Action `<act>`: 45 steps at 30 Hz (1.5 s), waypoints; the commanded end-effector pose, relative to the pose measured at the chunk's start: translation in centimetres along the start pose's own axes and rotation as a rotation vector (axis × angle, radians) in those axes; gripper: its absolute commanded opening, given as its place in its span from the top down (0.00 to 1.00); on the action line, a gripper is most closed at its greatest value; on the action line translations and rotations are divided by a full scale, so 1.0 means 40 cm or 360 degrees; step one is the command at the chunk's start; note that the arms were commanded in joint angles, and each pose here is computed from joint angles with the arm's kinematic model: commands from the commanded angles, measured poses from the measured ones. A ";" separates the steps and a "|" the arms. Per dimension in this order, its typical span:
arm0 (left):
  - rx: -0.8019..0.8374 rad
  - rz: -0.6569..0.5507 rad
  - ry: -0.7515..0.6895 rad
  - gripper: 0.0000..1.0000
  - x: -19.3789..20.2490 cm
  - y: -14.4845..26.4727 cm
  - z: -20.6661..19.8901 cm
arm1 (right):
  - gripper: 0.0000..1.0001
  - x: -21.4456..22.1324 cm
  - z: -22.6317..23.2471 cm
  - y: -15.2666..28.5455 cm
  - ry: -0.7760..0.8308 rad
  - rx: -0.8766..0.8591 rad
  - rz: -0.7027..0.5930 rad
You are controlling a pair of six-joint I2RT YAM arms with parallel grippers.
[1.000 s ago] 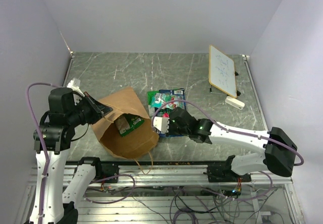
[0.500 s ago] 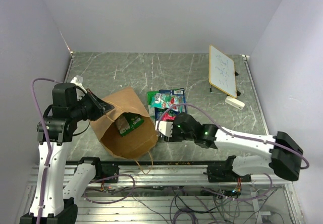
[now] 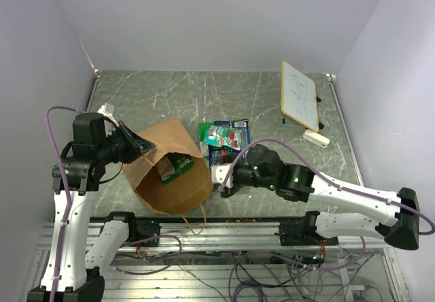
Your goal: Take the snacks out of the paper bag
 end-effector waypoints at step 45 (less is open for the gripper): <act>0.0070 0.0051 -0.0045 0.93 -0.007 0.041 -0.039 | 0.54 0.047 0.077 -0.561 0.0720 -0.0178 0.0285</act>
Point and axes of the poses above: each gripper's point midway between its finger pads, its own y axis back along the fingers, its own z axis along the line the jaws close on, x = y × z, the point moved 9 cm from there along y, back along the fingers, and after that the axes turned 5 degrees about -y, right-handed, at the moved point
